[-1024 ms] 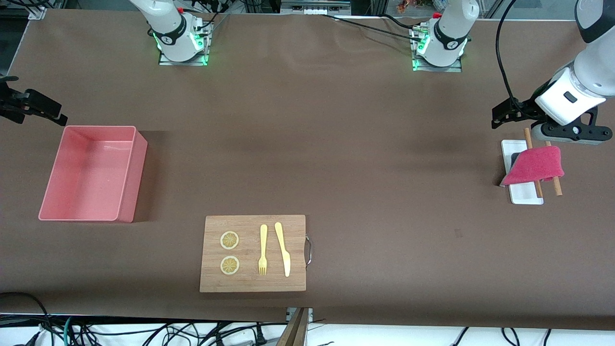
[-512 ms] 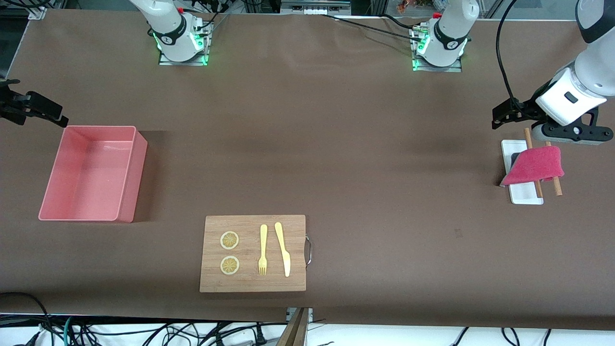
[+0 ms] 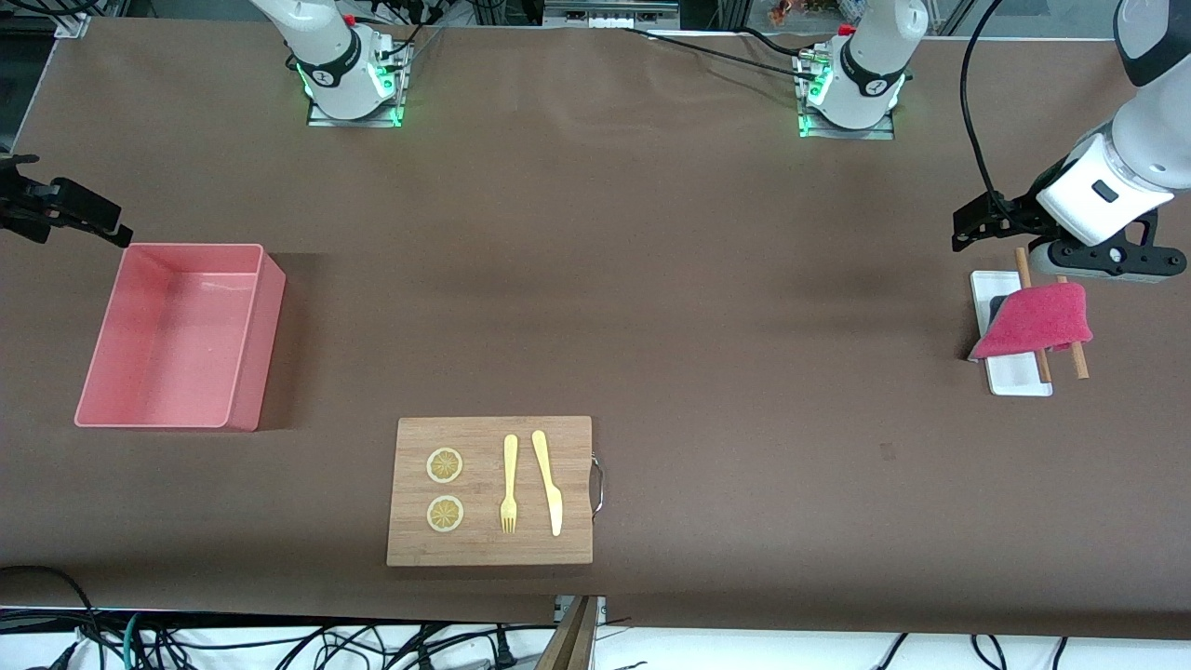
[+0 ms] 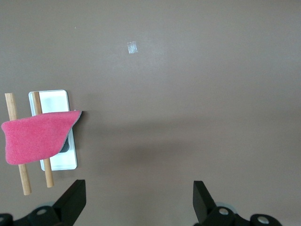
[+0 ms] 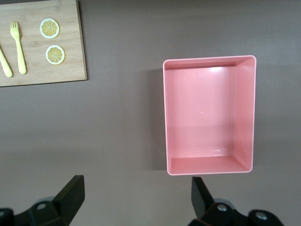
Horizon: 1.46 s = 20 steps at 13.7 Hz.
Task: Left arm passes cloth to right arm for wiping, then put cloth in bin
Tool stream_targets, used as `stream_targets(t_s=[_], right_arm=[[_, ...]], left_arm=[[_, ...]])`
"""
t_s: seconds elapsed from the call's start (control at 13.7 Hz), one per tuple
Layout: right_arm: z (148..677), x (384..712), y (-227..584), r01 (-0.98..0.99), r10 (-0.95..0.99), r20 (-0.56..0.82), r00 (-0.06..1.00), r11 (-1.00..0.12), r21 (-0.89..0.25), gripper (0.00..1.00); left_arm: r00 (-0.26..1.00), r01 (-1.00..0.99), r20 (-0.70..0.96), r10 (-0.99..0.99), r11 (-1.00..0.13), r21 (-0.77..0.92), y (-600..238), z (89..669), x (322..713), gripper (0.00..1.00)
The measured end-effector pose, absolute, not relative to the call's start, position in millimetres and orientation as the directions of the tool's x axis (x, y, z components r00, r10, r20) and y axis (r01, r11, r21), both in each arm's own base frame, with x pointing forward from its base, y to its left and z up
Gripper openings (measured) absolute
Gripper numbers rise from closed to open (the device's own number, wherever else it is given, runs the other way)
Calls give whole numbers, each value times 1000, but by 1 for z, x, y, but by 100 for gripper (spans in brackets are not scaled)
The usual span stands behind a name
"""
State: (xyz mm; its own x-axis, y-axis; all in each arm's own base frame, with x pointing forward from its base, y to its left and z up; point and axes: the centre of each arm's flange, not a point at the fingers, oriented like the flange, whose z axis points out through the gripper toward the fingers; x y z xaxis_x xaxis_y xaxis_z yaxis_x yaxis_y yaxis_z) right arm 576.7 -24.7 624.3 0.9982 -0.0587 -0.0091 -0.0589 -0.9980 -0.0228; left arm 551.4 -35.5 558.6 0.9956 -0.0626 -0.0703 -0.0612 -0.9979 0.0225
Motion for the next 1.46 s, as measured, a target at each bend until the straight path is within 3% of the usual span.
stream_targets(t_s=[1.46], right_arm=[[624,577,-25,-58,-58,-8,998,-998,-23,100]], left_arm=[[990,-95,-106,-98,-995,27,-21,553,550,100]])
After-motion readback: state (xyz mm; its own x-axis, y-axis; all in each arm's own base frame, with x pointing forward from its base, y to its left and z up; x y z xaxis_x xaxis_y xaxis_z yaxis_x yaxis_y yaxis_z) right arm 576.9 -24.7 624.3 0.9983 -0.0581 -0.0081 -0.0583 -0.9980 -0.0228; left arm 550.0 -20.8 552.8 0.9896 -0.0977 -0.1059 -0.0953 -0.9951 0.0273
